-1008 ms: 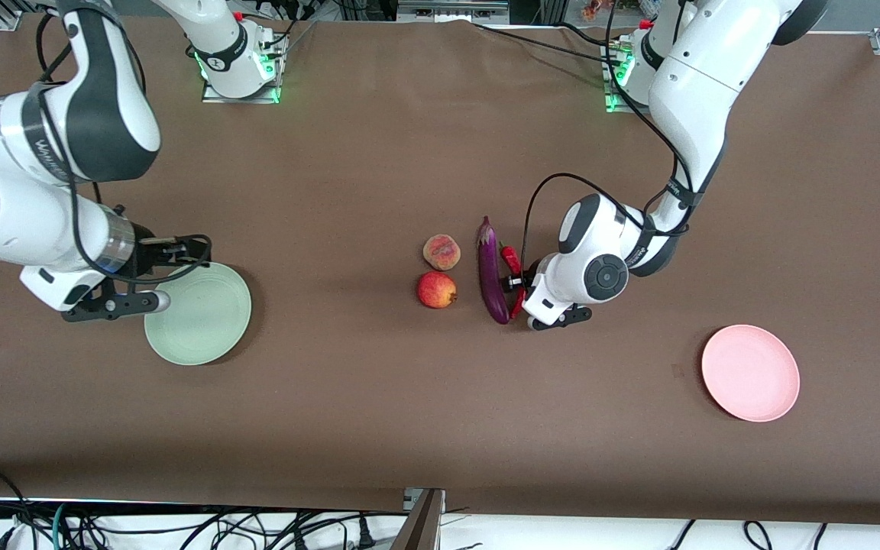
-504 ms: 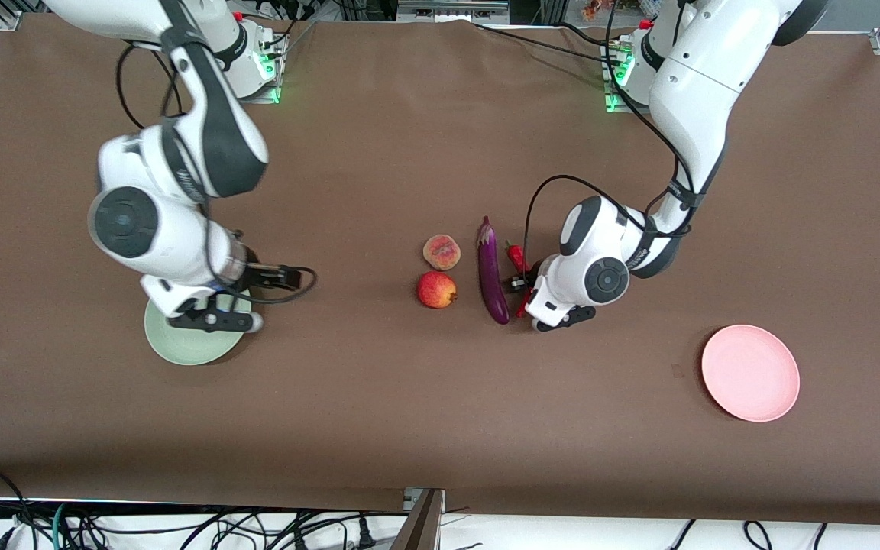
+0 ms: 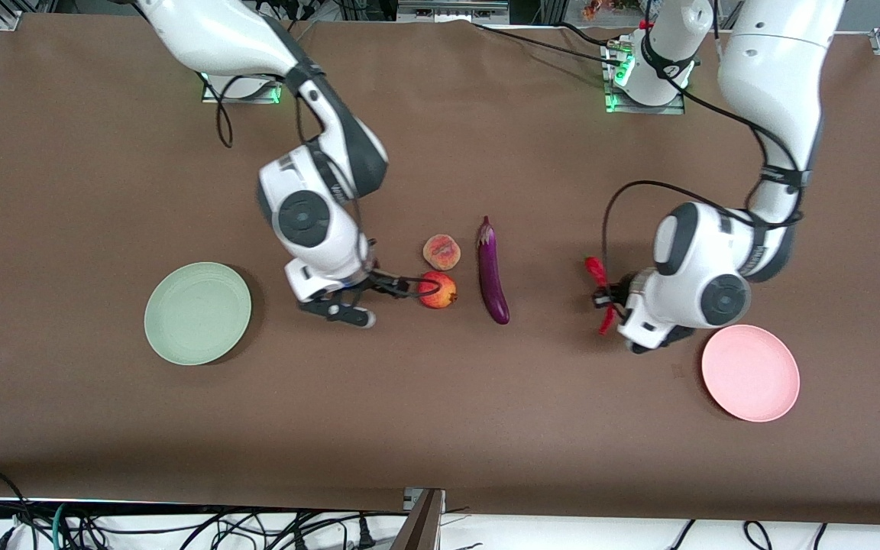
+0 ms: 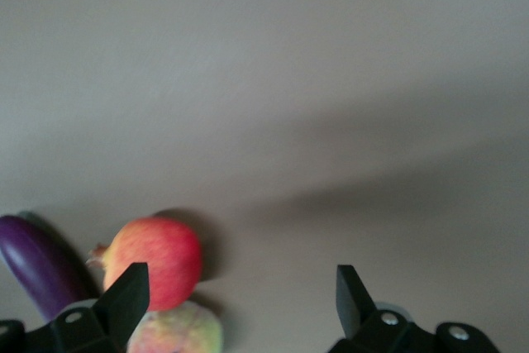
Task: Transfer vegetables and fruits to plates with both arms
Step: 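Grasp the chili with the left gripper while the right gripper reaches the peach, then lower the chili onto the pink plate while the right gripper grasps the peach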
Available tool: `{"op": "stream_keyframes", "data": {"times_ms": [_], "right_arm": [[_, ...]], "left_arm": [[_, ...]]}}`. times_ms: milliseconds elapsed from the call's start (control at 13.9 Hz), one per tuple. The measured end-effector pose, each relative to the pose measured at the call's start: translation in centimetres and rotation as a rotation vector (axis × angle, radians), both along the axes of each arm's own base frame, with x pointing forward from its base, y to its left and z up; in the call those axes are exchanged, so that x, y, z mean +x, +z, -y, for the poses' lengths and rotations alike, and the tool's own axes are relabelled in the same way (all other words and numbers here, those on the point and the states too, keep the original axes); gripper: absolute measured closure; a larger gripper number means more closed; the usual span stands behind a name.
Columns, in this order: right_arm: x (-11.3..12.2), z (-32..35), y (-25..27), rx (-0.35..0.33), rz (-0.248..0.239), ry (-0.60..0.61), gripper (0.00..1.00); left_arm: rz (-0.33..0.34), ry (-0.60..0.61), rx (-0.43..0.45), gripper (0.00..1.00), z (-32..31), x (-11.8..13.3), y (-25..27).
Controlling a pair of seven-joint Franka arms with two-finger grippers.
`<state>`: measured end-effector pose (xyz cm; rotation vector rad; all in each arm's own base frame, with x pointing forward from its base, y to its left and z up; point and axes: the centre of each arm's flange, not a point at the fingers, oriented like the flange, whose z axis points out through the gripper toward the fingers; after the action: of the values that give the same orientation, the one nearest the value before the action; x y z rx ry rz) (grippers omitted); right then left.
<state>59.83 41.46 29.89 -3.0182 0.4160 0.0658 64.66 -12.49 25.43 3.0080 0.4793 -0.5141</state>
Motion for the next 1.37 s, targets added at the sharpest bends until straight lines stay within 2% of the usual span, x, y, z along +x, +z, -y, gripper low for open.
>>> {"op": "stream_keyframes", "data": {"times_ms": [216,432,576,792,1080,1295,1367], "right_arm": [[-3.2,-4.3,-1.9,-0.013,-0.019,0.008,0.00],[-5.6,-7.0,-2.4,-0.019,-0.027,0.029,0.00],[-6.4,-7.9,-3.1,-0.026,-0.035,0.032,0.00],[-7.3,-8.7,-4.8,-0.038,-0.048,0.040,0.00],[-9.0,-10.5,-7.1,-0.039,-0.045,0.060,0.00],[-9.8,-11.3,-8.5,-0.039,-0.040,0.062,0.00],[-9.8,-11.3,-8.7,-0.039,-0.040,0.062,0.00]], "left_arm": [[0.041,-0.093,0.041,0.84,-7.4,2.2,2.3],[0.065,-0.193,0.016,0.84,-15.8,3.3,2.3],[0.087,-0.209,0.013,0.84,-20.4,4.1,1.9],[0.211,-0.186,0.044,0.84,-26.1,6.5,0.5],[0.327,-0.190,0.083,0.84,-26.8,8.5,-4.0],[0.360,-0.194,0.093,0.83,-26.7,9.4,-4.8],[0.365,-0.193,0.096,0.78,-26.9,9.5,-4.5]]}}
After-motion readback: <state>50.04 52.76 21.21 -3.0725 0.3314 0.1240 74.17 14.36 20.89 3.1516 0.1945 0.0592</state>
